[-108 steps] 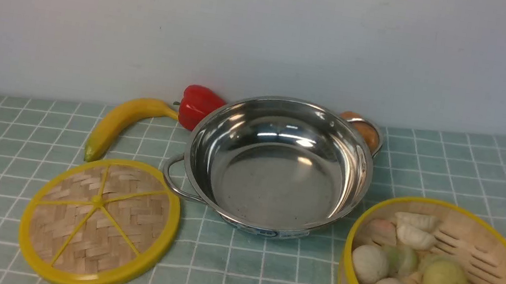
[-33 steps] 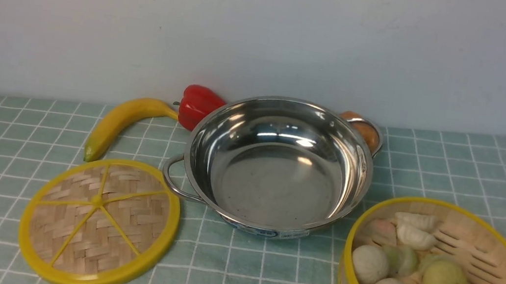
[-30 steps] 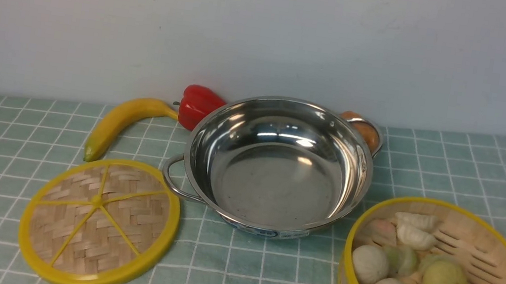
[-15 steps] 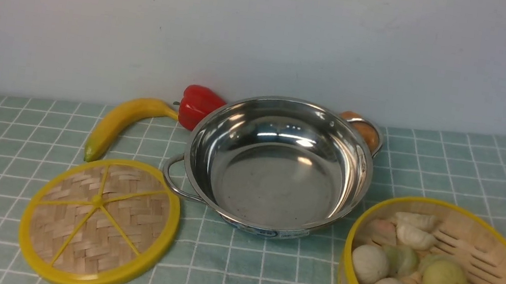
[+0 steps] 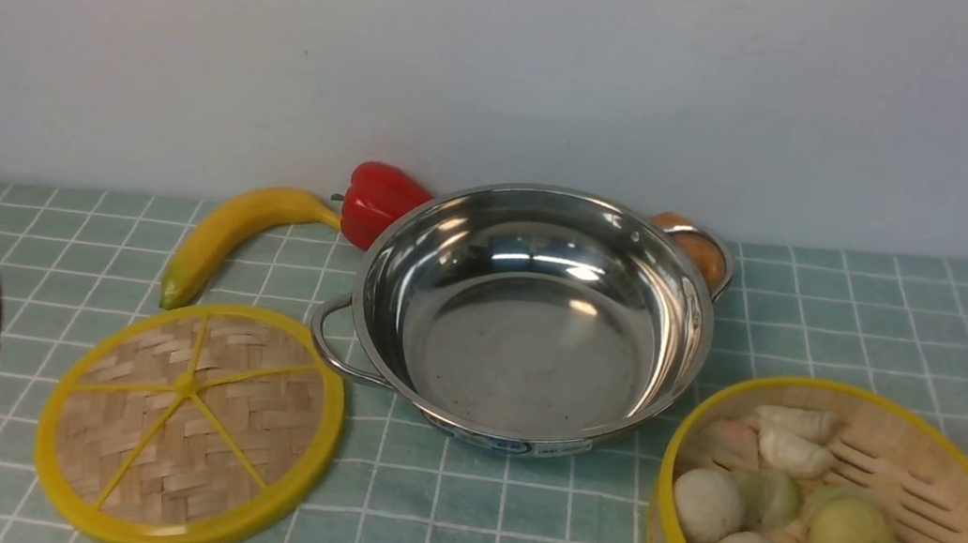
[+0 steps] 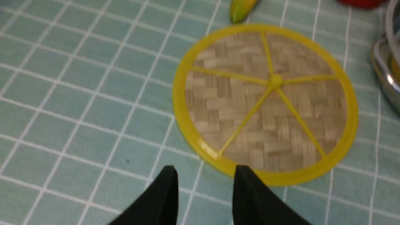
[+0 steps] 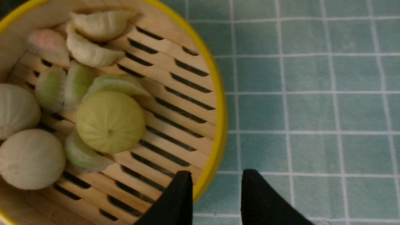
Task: Place the steamer in the pot on the blue tablecloth, and put the lid on the steamer.
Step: 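Reach for and grasp the rim of the bamboo steamer holding the buns with the right gripper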
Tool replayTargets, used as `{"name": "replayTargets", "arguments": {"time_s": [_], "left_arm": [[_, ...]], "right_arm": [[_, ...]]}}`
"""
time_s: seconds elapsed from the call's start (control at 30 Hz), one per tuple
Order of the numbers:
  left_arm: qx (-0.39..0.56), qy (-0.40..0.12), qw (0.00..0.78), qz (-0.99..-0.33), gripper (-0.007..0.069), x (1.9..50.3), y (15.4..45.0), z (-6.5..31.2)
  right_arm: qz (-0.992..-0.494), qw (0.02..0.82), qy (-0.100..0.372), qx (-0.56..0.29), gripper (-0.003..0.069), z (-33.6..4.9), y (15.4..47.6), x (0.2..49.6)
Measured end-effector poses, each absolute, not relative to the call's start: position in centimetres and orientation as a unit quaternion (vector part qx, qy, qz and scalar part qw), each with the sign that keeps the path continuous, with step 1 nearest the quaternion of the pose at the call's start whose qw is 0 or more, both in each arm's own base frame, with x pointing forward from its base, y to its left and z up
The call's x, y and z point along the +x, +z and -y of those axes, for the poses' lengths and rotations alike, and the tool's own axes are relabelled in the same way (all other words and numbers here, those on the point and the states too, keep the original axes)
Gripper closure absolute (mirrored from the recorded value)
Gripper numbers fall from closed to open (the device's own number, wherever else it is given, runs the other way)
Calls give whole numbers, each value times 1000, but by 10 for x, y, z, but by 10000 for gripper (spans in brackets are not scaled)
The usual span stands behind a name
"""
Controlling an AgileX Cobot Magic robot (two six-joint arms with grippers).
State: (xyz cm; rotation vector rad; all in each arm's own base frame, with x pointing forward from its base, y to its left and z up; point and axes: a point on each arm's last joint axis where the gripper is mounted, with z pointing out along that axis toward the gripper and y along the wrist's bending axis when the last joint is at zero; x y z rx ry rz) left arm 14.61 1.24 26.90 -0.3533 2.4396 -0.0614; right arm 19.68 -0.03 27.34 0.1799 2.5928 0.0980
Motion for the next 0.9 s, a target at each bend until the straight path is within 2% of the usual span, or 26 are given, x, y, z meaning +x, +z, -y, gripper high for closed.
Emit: {"name": "replayTargets", "arguments": {"time_s": [0.2, 0.47, 0.67, 0.9], "left_arm": [[-80, -47, 233, -968, 382, 177, 256, -8], [-52, -58, 138, -987, 382, 201, 221, -7], [-51, -60, 113, -990, 382, 207, 210, -7], [-53, -62, 121, -989, 382, 209, 210, -7]], "right_arm": [[-974, 215, 50, 51, 419, -3, 255, 222], [-983, 168, 47, 54, 419, -2, 223, 243], [-986, 152, 42, 54, 419, -1, 208, 252], [-987, 150, 27, 58, 419, 2, 198, 258]]}}
